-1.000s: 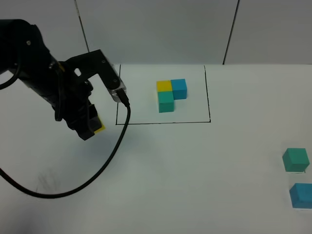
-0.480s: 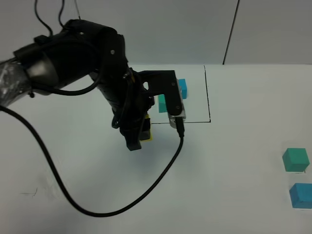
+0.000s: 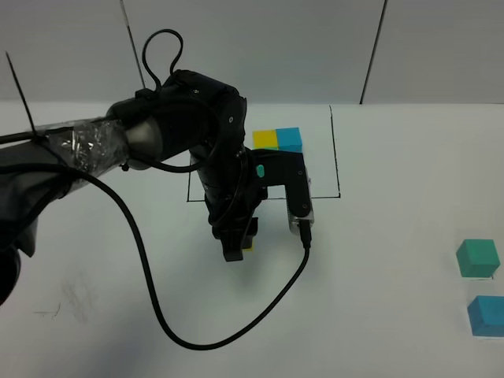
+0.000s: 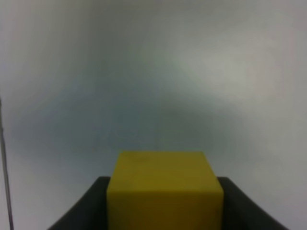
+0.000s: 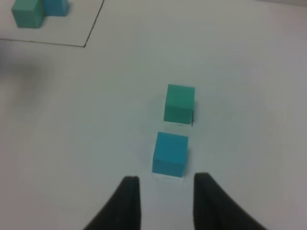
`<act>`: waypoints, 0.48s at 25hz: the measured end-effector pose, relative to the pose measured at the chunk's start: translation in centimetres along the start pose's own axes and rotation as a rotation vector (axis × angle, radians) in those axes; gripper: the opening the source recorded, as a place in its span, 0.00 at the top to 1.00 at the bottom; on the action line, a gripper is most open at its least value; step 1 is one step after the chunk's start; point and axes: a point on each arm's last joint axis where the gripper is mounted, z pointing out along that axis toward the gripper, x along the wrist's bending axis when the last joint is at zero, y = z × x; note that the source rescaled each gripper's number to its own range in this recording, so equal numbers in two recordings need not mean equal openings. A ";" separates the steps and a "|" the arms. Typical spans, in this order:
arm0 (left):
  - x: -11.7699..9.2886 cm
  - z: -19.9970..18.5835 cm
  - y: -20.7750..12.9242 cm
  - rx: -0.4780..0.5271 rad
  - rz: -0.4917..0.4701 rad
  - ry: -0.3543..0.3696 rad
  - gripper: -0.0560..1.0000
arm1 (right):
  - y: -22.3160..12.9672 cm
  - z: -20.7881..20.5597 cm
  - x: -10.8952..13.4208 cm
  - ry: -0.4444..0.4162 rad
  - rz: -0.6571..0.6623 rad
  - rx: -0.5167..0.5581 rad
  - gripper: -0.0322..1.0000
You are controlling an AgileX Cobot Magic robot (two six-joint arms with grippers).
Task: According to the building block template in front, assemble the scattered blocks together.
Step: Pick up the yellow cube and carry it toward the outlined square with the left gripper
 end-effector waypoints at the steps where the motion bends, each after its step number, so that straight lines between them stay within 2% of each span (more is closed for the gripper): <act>1: 0.1 0.4 0.0 0.001 0.000 -0.001 0.95 | 0.0 0.0 0.0 0.000 0.000 0.000 0.97; 12: 0.4 3.3 0.4 -0.012 0.007 -0.011 0.95 | 0.0 0.0 0.0 0.000 0.000 0.000 0.97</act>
